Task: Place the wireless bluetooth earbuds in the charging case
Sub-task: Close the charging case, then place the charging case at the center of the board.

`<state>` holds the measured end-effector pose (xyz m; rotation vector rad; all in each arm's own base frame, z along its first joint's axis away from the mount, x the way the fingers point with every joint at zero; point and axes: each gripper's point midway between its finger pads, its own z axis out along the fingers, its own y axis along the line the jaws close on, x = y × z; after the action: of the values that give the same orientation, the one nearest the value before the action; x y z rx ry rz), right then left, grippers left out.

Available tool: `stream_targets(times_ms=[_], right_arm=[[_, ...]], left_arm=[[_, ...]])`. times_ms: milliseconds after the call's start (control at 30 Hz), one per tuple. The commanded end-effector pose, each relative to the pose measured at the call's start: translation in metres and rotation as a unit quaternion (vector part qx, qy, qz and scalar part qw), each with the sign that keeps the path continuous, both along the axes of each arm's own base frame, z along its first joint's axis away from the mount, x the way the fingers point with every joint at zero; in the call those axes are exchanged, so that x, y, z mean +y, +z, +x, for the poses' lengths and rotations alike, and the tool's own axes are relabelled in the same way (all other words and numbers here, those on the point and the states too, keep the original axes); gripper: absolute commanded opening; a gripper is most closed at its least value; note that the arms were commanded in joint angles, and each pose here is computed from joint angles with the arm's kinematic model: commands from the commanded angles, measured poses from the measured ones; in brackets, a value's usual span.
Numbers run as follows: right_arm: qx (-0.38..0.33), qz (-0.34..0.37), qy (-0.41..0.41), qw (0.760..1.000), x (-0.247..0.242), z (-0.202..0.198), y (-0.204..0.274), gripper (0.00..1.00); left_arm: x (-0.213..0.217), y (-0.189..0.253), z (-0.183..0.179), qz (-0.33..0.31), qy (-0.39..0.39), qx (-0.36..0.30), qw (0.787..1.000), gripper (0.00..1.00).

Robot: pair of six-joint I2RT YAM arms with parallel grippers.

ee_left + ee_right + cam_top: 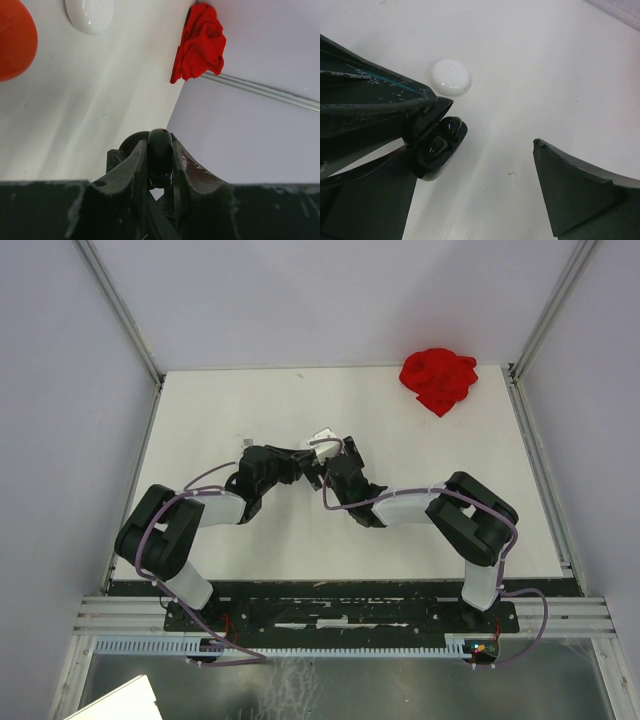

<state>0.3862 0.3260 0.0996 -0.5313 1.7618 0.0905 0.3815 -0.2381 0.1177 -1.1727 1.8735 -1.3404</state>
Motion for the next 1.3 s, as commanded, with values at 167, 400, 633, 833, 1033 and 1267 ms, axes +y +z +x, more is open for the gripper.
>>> stream_targets(times_ms=[167,400,633,833,1033,1267], right_arm=[[-0.049,-0.066,-0.041,0.996,-0.027,0.006,0.024,1.0],[-0.053,-0.073,-0.077,0.993,-0.062,-0.009,0.033,0.99],[-0.003,-0.019,-0.133,0.991,-0.1,-0.026,0.045,0.99],[0.016,0.035,-0.137,0.99,-0.111,-0.034,0.066,1.0],[0.012,0.055,-0.138,0.989,-0.122,-0.038,0.078,1.0],[0.018,0.074,-0.134,0.988,-0.125,-0.038,0.082,1.0]], left_arm=[[-0.011,0.034,0.007,-0.026,-0.013,-0.047,0.998,0.03],[-0.01,0.033,0.009,-0.016,-0.016,-0.052,0.998,0.03],[-0.019,0.021,0.02,0.041,-0.045,-0.076,0.995,0.03],[-0.019,-0.007,0.031,0.094,-0.048,-0.085,0.991,0.03],[-0.019,-0.016,0.036,0.154,-0.034,-0.095,0.983,0.03],[-0.033,-0.033,0.039,0.177,-0.043,-0.086,0.98,0.03]])
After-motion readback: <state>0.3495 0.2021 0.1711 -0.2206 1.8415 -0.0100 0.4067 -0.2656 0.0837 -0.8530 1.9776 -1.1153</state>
